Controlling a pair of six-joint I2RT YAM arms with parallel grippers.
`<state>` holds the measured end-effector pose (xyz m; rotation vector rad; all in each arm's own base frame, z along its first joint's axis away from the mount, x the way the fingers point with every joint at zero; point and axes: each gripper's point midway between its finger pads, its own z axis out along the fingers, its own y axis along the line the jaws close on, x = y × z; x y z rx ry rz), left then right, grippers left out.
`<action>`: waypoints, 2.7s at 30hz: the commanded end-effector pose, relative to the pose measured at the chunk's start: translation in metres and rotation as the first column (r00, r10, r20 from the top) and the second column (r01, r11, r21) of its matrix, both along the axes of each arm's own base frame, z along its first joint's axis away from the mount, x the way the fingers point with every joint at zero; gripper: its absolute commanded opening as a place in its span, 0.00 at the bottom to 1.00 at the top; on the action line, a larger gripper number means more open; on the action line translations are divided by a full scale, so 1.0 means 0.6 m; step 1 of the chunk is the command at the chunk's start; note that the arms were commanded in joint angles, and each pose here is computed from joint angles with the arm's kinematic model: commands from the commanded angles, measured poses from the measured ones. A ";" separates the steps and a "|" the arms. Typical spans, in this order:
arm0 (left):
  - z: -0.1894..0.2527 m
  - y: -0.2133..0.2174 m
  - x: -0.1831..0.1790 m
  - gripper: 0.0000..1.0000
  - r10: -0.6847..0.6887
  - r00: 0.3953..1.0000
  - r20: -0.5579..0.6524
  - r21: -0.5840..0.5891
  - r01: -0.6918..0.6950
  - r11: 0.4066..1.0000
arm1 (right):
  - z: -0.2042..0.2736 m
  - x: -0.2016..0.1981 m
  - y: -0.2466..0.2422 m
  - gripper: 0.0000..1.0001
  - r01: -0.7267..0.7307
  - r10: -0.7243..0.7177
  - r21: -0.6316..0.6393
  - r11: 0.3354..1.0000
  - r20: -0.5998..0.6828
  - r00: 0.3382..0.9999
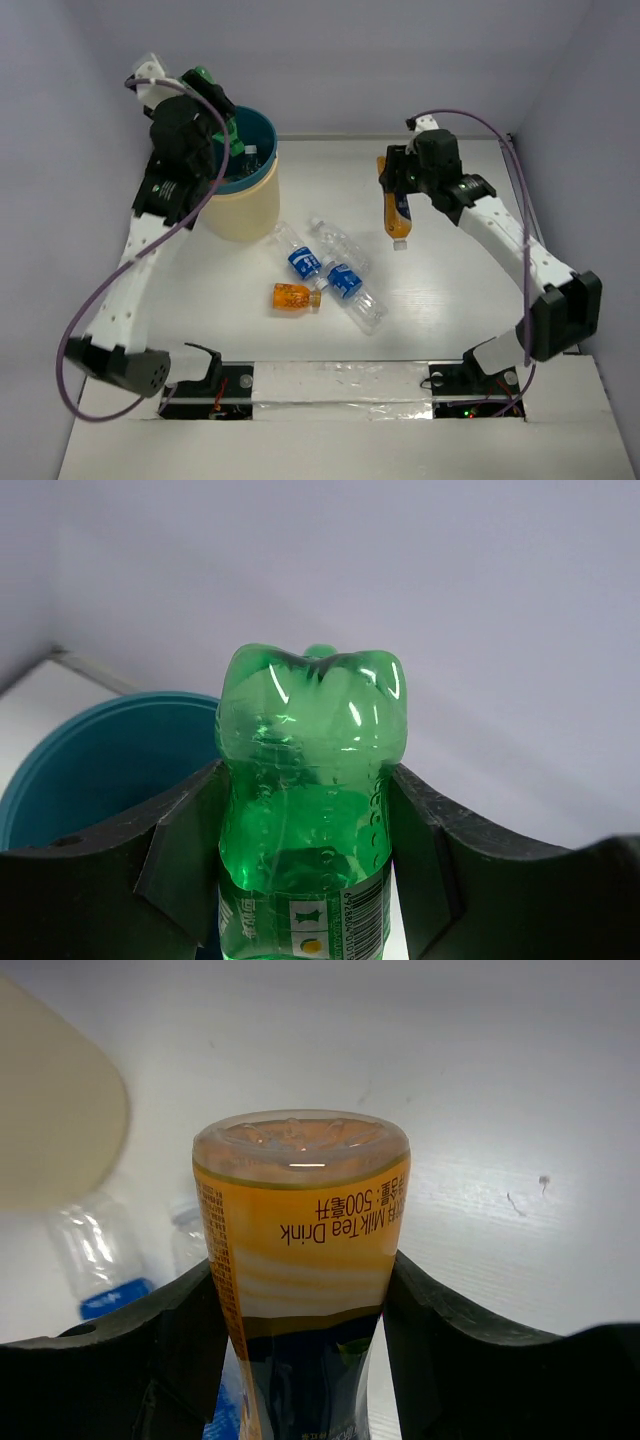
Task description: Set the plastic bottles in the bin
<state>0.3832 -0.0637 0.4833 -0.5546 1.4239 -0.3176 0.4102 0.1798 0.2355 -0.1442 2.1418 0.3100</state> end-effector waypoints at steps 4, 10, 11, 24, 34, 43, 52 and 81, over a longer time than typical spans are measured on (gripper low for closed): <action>-0.047 0.056 0.096 0.43 0.202 0.978 -0.044 0.126 -0.195 0.973 | 0.200 -0.037 0.012 0.57 -0.066 0.006 0.212 0.975 0.271 0.962; -0.082 0.085 0.120 0.74 0.190 0.978 -0.082 0.110 -0.181 0.977 | 0.363 -0.081 0.079 0.57 -0.287 0.082 0.392 0.874 0.462 0.883; -0.079 0.080 0.118 0.79 0.173 0.982 -0.080 0.096 -0.165 0.982 | 0.374 -0.085 0.101 0.57 -0.320 0.105 0.403 0.857 0.472 0.875; -0.210 0.003 -0.082 0.72 -0.211 0.965 -0.155 -0.080 0.201 0.976 | 0.521 -0.018 0.318 0.59 -0.511 0.052 0.594 0.622 0.620 0.783; -0.447 -0.047 -0.214 0.60 -0.417 0.838 -0.353 -0.265 0.338 0.903 | 0.499 0.084 0.432 0.60 -0.439 -0.076 0.642 0.629 0.612 0.787; -0.498 -0.087 -0.226 0.78 -0.508 0.766 -0.394 -0.326 0.400 0.857 | 0.427 0.089 0.483 0.92 -0.433 0.000 0.549 0.715 0.619 0.785; -0.519 -0.137 -0.200 0.82 -0.519 0.730 -0.445 -0.310 0.418 0.854 | 0.506 0.011 0.407 0.90 -0.468 0.050 0.442 0.766 0.684 0.728; -0.673 -0.187 -0.053 0.85 -0.343 0.703 -0.623 -0.239 0.247 0.939 | -0.069 -0.148 0.180 0.94 -0.354 0.359 0.191 0.915 0.009 0.933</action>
